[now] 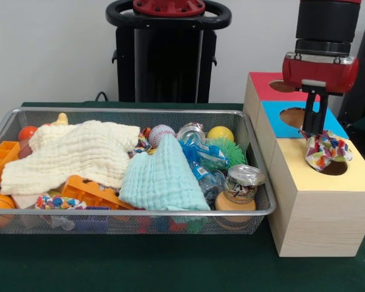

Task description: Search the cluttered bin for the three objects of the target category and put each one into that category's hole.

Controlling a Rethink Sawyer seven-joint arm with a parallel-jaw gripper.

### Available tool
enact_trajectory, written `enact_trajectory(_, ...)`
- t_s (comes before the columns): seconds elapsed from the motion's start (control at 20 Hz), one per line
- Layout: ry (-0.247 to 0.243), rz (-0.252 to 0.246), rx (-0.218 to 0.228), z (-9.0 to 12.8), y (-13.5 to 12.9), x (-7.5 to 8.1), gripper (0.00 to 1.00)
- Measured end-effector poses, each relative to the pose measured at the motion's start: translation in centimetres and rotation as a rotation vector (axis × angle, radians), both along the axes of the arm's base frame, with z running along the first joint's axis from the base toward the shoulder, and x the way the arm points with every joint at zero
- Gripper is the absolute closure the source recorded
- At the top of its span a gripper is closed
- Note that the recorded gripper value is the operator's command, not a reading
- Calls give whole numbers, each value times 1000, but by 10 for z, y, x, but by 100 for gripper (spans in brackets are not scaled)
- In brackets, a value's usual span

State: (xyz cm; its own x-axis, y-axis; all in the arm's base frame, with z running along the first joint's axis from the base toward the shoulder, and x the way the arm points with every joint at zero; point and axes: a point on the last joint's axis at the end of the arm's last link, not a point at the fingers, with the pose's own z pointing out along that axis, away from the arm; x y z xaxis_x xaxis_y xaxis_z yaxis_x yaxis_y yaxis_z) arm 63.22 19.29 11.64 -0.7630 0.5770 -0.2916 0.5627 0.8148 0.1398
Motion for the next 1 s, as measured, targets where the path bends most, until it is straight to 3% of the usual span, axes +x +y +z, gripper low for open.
enact_trajectory(0.65,-18,19,-29,-1,6,2,100)
enact_trajectory(0.85,-54,32,-60,-8,8,1,100)
enact_trajectory(1.0,-111,49,-88,-12,8,4,100)
